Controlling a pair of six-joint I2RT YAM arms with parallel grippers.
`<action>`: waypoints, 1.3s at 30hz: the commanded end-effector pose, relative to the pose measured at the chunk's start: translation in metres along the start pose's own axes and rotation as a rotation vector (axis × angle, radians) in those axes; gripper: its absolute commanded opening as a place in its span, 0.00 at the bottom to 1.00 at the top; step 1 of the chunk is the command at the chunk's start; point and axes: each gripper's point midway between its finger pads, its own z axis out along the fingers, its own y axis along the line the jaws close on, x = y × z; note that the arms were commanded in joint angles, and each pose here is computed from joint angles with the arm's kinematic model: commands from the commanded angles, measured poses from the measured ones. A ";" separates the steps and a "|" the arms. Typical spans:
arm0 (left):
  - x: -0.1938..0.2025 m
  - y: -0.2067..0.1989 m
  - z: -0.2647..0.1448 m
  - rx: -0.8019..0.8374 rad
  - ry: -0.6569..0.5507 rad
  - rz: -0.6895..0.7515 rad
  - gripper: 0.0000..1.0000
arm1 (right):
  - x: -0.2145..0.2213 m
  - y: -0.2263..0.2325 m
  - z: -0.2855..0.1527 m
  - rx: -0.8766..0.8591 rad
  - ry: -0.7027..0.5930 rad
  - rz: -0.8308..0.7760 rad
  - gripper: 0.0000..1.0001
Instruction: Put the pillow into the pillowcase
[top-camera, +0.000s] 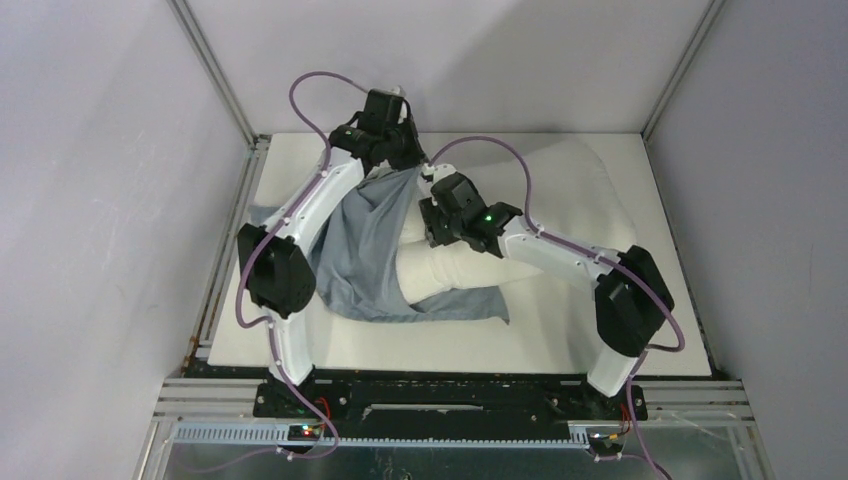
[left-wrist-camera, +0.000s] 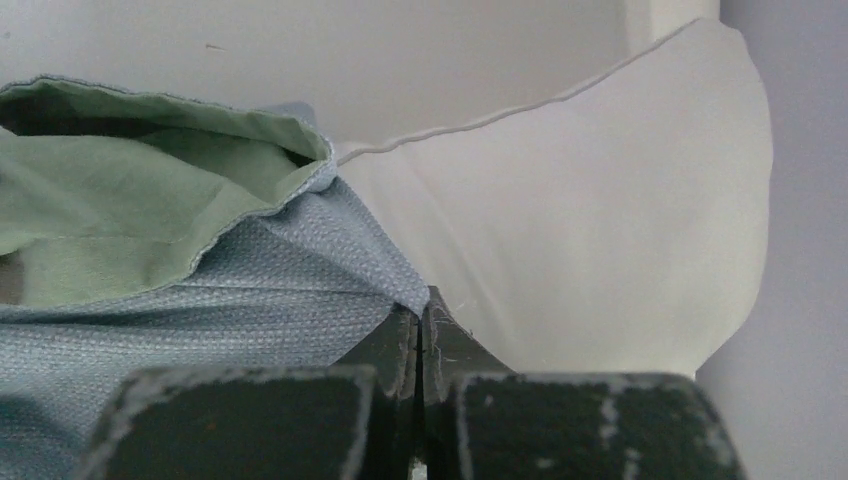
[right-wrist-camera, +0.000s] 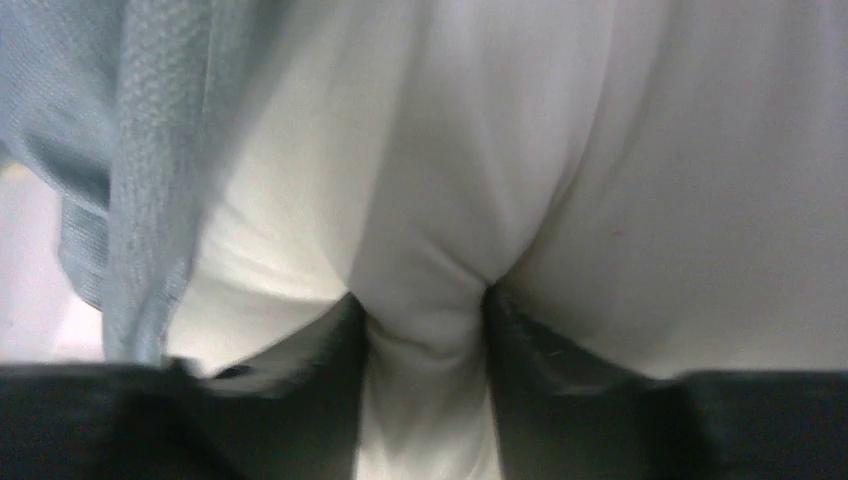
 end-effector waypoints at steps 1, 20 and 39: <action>-0.014 -0.037 -0.029 0.115 -0.031 0.034 0.03 | -0.004 0.017 0.014 -0.140 0.047 0.152 0.17; 0.125 0.100 -0.120 -0.242 -0.084 0.133 0.54 | -0.066 0.035 0.017 -0.351 -0.058 0.596 0.00; 0.128 0.162 -0.089 -0.526 -0.142 0.185 0.19 | -0.064 0.024 0.024 -0.318 -0.047 0.625 0.00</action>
